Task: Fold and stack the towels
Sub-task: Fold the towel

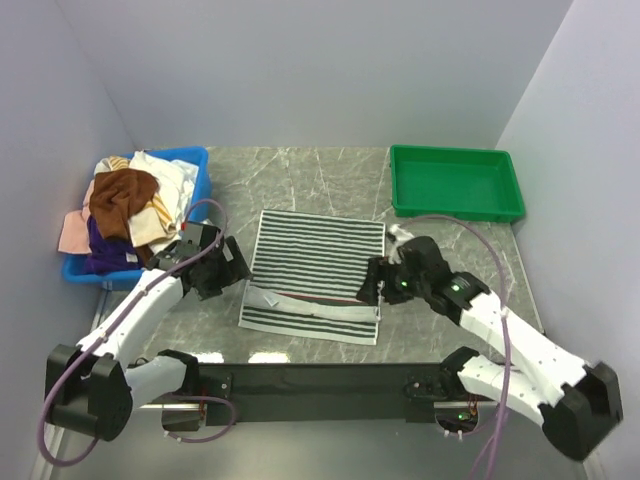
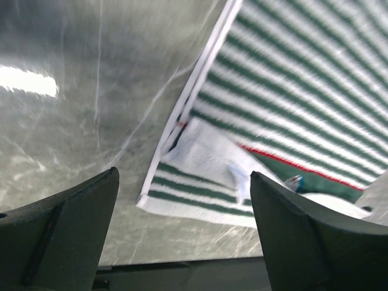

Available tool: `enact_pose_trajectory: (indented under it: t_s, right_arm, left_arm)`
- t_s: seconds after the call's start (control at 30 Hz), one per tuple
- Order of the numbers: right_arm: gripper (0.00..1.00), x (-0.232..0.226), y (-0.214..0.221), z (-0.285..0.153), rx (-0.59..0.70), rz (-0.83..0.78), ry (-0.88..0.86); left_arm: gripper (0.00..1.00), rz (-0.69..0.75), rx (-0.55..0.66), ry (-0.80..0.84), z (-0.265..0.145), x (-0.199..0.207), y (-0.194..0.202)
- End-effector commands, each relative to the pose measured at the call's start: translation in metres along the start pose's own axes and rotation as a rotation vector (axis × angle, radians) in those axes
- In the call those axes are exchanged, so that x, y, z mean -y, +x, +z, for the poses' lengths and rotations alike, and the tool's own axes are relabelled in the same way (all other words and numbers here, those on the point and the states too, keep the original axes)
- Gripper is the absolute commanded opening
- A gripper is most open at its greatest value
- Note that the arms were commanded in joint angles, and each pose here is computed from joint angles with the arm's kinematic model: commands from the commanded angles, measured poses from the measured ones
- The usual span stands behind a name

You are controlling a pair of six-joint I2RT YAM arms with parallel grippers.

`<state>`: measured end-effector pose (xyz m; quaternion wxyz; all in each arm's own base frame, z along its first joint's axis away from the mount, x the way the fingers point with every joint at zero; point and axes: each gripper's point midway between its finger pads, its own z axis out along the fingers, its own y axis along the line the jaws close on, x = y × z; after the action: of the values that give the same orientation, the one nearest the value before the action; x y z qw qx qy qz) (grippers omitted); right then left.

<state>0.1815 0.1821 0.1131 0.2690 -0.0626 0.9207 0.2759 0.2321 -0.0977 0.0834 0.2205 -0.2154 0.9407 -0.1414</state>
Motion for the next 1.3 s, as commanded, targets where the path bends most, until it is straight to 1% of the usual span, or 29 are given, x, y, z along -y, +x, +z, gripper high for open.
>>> enact_pose_trajectory:
  t_s: [0.0, 0.03, 0.07, 0.1, 0.13, 0.17, 0.2, 0.33, 0.5, 0.73, 0.97, 1.1, 1.23, 1.27]
  right_arm:
    - [0.80, -0.022, -0.016, 0.021, -0.016, -0.223, -0.040]
    - [0.80, -0.022, -0.017, 0.028, -0.029, -0.285, -0.036]
    - [0.81, -0.032, -0.017, 0.032, -0.044, -0.330, -0.057]
    - [0.81, -0.030, -0.012, 0.045, -0.090, -0.349, -0.054]
    - [0.81, -0.032, -0.010, 0.051, -0.106, -0.382, -0.068]
    - [0.81, -0.033, -0.006, 0.060, -0.143, -0.386, -0.081]
    - [0.81, -0.036, -0.005, 0.065, -0.151, -0.398, -0.095]
    - [0.81, -0.031, 0.002, 0.080, -0.179, -0.422, -0.099]
    - [0.81, -0.019, 0.018, 0.089, -0.255, -0.424, -0.078]
    - [0.81, -0.017, 0.026, 0.093, -0.283, -0.397, -0.071]
    - [0.82, -0.012, 0.027, 0.095, -0.295, -0.397, -0.041]
    - [0.82, -0.014, 0.031, 0.094, -0.327, -0.387, -0.051]
    - [0.77, -0.018, 0.040, 0.085, -0.356, -0.389, -0.061]
    - [0.75, -0.023, 0.038, 0.080, -0.344, -0.393, -0.073]
  left_arm:
    - [0.95, 0.067, 0.229, 0.045, -0.030, 0.020, -0.055]
    - [0.96, 0.077, 0.258, 0.065, -0.036, 0.023, -0.060]
    - [0.96, 0.102, 0.284, 0.092, -0.040, 0.029, -0.065]
    - [0.97, 0.111, 0.293, 0.109, -0.042, 0.031, -0.065]
    - [0.97, 0.115, 0.311, 0.126, -0.046, 0.034, -0.067]
    - [0.97, 0.116, 0.315, 0.131, -0.046, 0.034, -0.067]
    - [0.97, 0.114, 0.313, 0.126, -0.043, 0.032, -0.066]
    - [0.97, 0.099, 0.249, 0.090, -0.025, 0.023, -0.053]
    - [0.96, 0.074, 0.175, 0.066, 0.002, 0.014, -0.037]
    - [0.96, 0.057, 0.064, 0.106, 0.026, 0.023, -0.021]
    - [0.98, 0.056, -0.036, 0.193, 0.036, 0.039, -0.006]
    - [0.99, 0.058, -0.079, 0.216, 0.040, 0.043, 0.001]
    - [0.99, 0.059, -0.108, 0.246, 0.038, 0.047, 0.005]
    - [0.99, 0.059, -0.106, 0.250, 0.038, 0.048, 0.005]
